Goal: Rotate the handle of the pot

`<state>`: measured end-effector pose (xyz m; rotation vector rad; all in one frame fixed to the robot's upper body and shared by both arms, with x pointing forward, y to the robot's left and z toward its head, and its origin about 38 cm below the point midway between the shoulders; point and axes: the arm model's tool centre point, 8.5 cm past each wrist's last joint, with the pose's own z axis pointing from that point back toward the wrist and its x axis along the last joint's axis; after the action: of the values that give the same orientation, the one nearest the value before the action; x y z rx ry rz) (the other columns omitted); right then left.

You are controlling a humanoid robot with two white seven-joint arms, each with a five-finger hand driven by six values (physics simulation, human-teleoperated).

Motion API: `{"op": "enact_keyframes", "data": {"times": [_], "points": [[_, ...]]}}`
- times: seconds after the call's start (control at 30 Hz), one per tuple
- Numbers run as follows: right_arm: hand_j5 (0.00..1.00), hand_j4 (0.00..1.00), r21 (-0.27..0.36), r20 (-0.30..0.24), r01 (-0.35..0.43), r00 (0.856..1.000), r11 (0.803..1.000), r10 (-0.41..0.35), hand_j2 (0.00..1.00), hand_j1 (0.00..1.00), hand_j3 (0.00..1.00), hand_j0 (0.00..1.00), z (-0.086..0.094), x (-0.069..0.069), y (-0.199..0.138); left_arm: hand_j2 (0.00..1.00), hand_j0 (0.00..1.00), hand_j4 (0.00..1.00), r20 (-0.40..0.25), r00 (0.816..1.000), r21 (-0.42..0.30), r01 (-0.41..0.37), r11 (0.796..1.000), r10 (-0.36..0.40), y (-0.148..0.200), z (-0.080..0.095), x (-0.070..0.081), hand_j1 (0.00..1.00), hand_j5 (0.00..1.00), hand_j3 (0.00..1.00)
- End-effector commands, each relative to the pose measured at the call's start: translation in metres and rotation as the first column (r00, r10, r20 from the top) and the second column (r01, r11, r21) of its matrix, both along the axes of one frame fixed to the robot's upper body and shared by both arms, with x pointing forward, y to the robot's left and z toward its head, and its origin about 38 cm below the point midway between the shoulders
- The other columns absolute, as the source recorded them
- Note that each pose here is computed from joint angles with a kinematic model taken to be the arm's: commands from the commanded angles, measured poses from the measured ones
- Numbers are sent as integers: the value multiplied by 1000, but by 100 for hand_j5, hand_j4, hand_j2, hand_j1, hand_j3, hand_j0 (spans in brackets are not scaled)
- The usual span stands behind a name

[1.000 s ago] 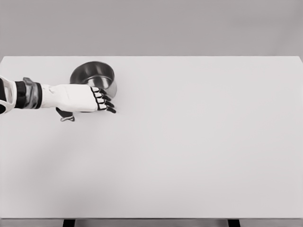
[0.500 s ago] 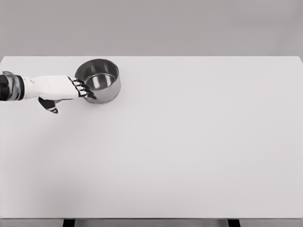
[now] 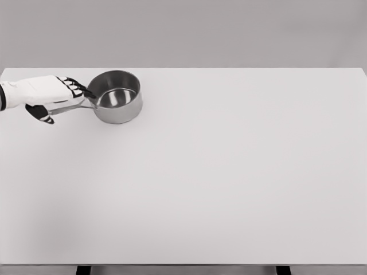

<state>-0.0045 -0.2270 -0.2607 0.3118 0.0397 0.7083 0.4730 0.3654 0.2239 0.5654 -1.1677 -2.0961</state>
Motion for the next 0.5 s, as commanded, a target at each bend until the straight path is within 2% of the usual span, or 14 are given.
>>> {"op": "enact_keyframes", "data": {"times": [0.0, 0.23, 0.33, 0.47], "points": [[100, 100, 0, 0, 0, 1000, 1000, 0, 100, 100, 100, 100, 0, 0, 0, 100, 100, 100, 11, 998, -30, -60, 998, 60, 17, 1, 5, 100, 100, 100], [100, 100, 1, -1, 0, 1000, 1000, 0, 100, 100, 100, 100, 0, 0, 0, 100, 100, 100, 42, 992, -82, -112, 990, 116, 30, -3, 12, 100, 100, 100], [100, 100, 0, 0, 0, 1000, 1000, 0, 100, 100, 100, 100, 0, 0, 0, 100, 100, 100, 39, 986, -112, -156, 981, 161, 38, -11, 17, 100, 100, 100], [100, 100, 0, 0, 0, 1000, 1000, 0, 100, 100, 100, 100, 0, 0, 0, 100, 100, 100, 39, 984, -127, -168, 978, 174, 39, -16, 19, 100, 100, 100]]}}
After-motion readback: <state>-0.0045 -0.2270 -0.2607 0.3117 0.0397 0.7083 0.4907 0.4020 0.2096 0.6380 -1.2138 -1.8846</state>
